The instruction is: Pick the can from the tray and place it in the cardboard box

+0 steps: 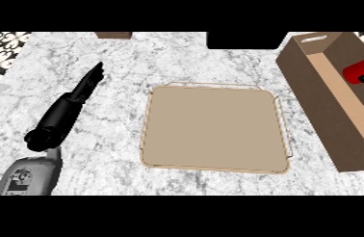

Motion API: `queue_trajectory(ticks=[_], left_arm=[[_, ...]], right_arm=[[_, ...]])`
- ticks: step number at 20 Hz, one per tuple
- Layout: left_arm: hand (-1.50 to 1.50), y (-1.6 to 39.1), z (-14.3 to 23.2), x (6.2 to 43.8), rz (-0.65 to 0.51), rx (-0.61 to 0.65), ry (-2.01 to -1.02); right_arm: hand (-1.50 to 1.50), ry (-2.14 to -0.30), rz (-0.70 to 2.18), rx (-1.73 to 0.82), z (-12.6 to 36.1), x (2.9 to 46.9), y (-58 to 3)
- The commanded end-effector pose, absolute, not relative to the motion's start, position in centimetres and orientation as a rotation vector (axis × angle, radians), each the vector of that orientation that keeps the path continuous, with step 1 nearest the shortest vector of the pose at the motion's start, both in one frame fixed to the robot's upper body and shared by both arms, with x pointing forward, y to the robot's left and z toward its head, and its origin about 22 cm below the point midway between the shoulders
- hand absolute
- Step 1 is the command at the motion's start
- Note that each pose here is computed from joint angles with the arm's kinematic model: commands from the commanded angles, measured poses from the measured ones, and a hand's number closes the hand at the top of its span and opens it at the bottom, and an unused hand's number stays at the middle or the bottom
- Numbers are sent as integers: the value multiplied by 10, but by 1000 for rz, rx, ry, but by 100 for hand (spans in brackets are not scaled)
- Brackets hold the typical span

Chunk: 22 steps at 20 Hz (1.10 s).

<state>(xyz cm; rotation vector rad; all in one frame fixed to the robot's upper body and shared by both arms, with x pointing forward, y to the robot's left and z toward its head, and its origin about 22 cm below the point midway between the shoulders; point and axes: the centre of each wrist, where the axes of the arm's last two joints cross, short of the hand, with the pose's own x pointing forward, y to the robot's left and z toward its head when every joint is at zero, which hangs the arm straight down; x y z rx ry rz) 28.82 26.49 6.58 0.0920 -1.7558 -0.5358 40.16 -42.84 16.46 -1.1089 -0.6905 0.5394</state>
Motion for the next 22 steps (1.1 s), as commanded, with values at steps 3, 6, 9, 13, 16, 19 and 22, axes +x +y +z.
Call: queue_trajectory(ticks=[3, 6, 9, 13, 16, 19, 22], left_arm=[[0, 265, 77, 280, -545, 102, -1753], [0, 273, 76, 300, -524, 96, -1750], [0, 267, 60, 287, -520, 74, -1749], [0, 283, 66, 288, -518, 112, -1742], [0, 274, 77, 294, -517, 106, -1752], [0, 269, 80, 287, -515, 102, -1741], [0, 275, 73, 289, -534, 86, -1738]], right_arm=[[-150, -808, 602, -952, 164, 388, -449], [-150, -1011, 542, -975, 156, 389, -442], [-150, -1296, 286, -965, 199, 396, -438], [-150, -1495, -196, -822, 193, 388, -453], [-150, -1505, -389, -761, 182, 375, -470], [-150, -1506, -480, -807, 166, 348, -500], [-150, -1525, -531, -817, 158, 328, -522]])
